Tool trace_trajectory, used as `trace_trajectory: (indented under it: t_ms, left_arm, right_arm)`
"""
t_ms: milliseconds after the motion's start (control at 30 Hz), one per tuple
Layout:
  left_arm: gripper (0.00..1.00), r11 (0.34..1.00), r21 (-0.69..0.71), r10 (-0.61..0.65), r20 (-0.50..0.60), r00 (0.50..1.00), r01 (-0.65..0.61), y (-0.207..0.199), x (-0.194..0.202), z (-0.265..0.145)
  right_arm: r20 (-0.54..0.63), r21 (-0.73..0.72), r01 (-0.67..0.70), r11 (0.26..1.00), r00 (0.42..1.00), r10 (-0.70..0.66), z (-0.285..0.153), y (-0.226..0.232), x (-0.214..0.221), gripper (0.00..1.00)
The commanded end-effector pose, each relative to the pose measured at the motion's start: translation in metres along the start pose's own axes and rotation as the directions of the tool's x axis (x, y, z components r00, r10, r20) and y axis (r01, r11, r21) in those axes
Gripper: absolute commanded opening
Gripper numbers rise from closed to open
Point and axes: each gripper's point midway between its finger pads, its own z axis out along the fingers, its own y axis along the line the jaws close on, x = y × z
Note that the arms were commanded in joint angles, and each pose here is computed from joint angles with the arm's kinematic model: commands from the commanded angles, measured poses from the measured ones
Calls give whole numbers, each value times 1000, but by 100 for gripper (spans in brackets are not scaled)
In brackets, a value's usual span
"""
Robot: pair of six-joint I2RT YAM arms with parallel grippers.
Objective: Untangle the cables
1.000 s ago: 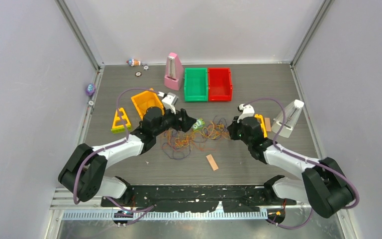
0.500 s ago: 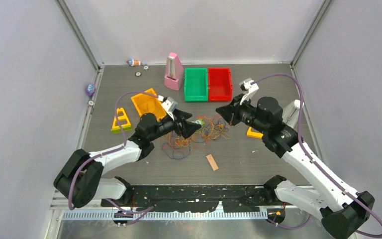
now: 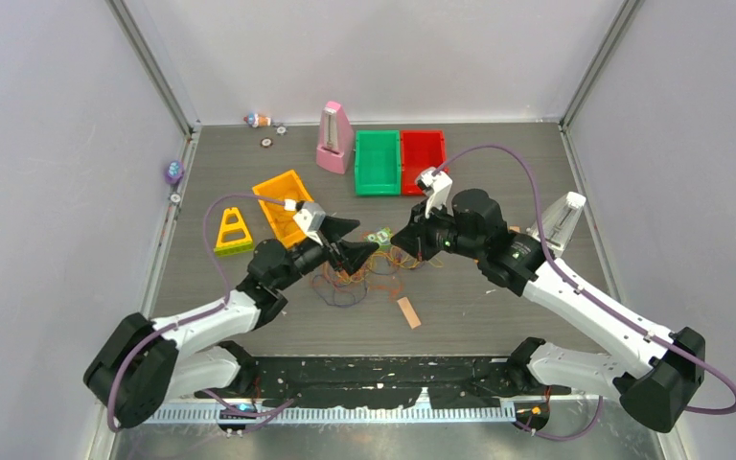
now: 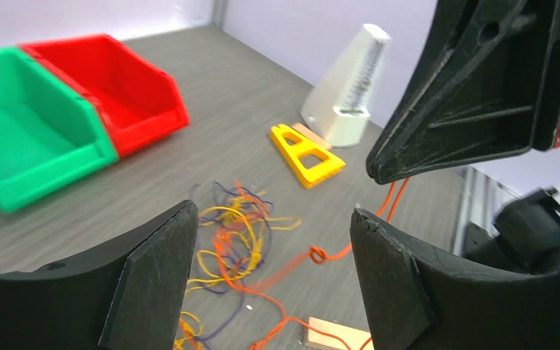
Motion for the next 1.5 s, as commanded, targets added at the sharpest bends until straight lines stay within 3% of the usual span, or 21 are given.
trace_trajectory:
  t_ms: [0,133,300,567,700,800,867,900,967,1000,1033,1067,1133,1267,1467]
  left_arm:
    - [77,977,-197,106,104,989,-84,28,-33,-15]
    - [78,982,-148,135,97,986,-120,18,-34,-15]
    - [82,980,165,112,12,994,-113,-29,-16,9]
    - [79,956,282,94,-57,994,-74,-51,2,25]
    - [70,957,282,95,-86,992,-67,-51,8,30]
    - [57,962,257,123,-113,986,-91,-47,14,33]
    - [45,969,217,149,-146,978,-116,-41,20,37]
    - [34,973,194,156,-160,975,-124,-38,21,39]
    - [4,978,159,161,-185,970,-132,-31,23,42]
    - [0,982,130,157,-190,969,-134,-27,22,43]
    - [0,984,116,154,-190,970,-133,-24,22,42]
    - [0,986,103,148,-186,971,-130,-23,20,42]
    - [0,990,70,129,-170,977,-119,-20,15,40]
    - [0,996,-46,65,-161,985,-74,-5,0,37]
    - [0,980,-194,-61,-131,990,35,7,-49,25]
  right_arm:
    - [89,69,19,997,996,-26,-6,-5,-29,5]
    - [66,62,23,998,997,-27,0,-5,-27,5]
    - [63,-9,23,1000,998,-22,8,7,-30,5]
    - [77,-65,22,998,997,-16,13,18,-40,5]
    - [93,-60,14,998,996,-8,15,18,-46,5]
    - [105,-9,-5,1000,994,6,16,10,-50,5]
    - [115,16,-23,1000,993,22,17,6,-53,5]
    - [117,22,-29,999,993,27,17,5,-52,5]
    - [137,30,-39,999,990,35,17,3,-54,13]
    - [159,32,-38,999,987,32,14,3,-58,30]
    - [159,39,-39,998,987,32,15,1,-53,40]
    - [180,50,-35,998,983,26,12,-2,-53,59]
    - [216,77,-26,997,976,9,6,-10,-48,77]
    - [333,160,-13,987,942,-41,-13,-32,-39,91]
    - [398,269,28,963,907,-137,-24,-63,-15,95]
